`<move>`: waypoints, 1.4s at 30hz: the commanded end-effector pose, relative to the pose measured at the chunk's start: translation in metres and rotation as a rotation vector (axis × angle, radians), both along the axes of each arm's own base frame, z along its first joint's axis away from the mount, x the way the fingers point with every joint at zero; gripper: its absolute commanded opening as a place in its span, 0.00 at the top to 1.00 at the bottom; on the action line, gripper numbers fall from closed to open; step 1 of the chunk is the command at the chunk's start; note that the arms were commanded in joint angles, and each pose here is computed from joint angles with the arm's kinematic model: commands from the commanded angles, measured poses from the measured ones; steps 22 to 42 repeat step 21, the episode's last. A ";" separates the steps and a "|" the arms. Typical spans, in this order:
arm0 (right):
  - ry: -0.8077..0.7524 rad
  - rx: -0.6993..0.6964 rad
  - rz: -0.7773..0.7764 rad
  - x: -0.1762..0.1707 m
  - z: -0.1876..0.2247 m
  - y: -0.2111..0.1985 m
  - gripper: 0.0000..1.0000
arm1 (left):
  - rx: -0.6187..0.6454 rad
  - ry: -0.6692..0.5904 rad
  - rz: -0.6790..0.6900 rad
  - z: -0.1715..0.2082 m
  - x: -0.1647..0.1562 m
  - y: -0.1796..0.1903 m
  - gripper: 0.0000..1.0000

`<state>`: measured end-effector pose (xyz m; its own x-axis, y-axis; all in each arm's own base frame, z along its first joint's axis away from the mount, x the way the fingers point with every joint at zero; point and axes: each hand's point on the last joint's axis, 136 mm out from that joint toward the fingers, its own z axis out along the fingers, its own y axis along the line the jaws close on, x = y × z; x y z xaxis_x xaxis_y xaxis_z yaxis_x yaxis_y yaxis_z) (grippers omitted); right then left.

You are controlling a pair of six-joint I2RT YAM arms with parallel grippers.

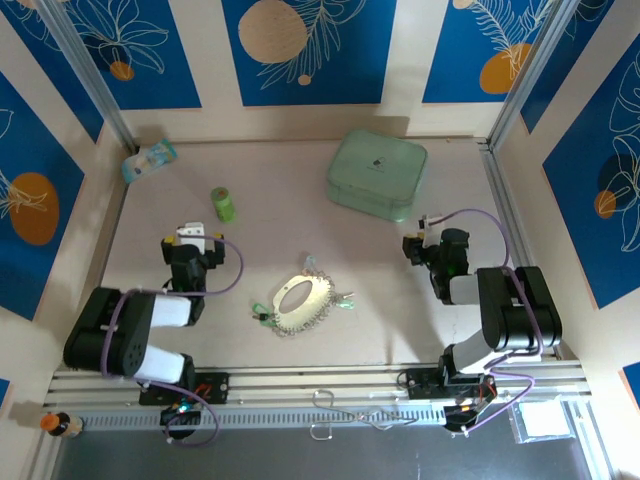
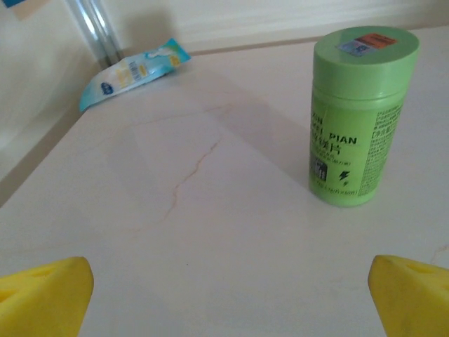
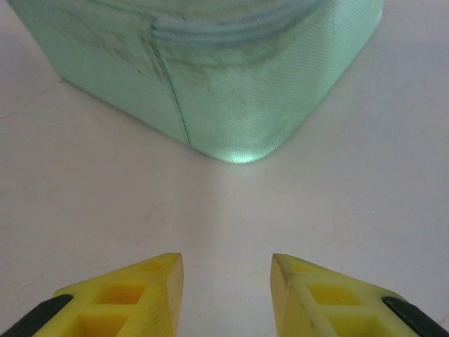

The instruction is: Put the keys on the keyring

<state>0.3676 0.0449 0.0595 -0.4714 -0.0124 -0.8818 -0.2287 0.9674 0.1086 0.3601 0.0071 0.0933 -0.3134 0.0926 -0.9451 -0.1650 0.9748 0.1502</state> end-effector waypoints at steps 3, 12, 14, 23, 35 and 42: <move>-0.095 0.074 -0.012 0.024 0.037 -0.003 0.52 | -0.028 -0.061 -0.108 0.006 0.020 -0.017 0.00; -0.089 0.043 -0.093 0.029 0.034 -0.013 0.01 | -0.022 -0.001 -0.082 0.002 0.033 -0.013 0.00; -0.083 0.044 -0.091 0.030 0.033 -0.013 0.01 | -0.022 -0.001 -0.083 0.002 0.032 -0.014 0.00; -0.089 0.038 -0.089 0.029 0.034 -0.011 0.01 | -0.025 0.003 -0.086 0.002 0.033 -0.014 0.00; -0.089 0.038 -0.089 0.029 0.034 -0.011 0.01 | -0.025 0.003 -0.086 0.002 0.033 -0.014 0.00; -0.089 0.038 -0.089 0.029 0.034 -0.011 0.01 | -0.025 0.003 -0.086 0.002 0.033 -0.014 0.00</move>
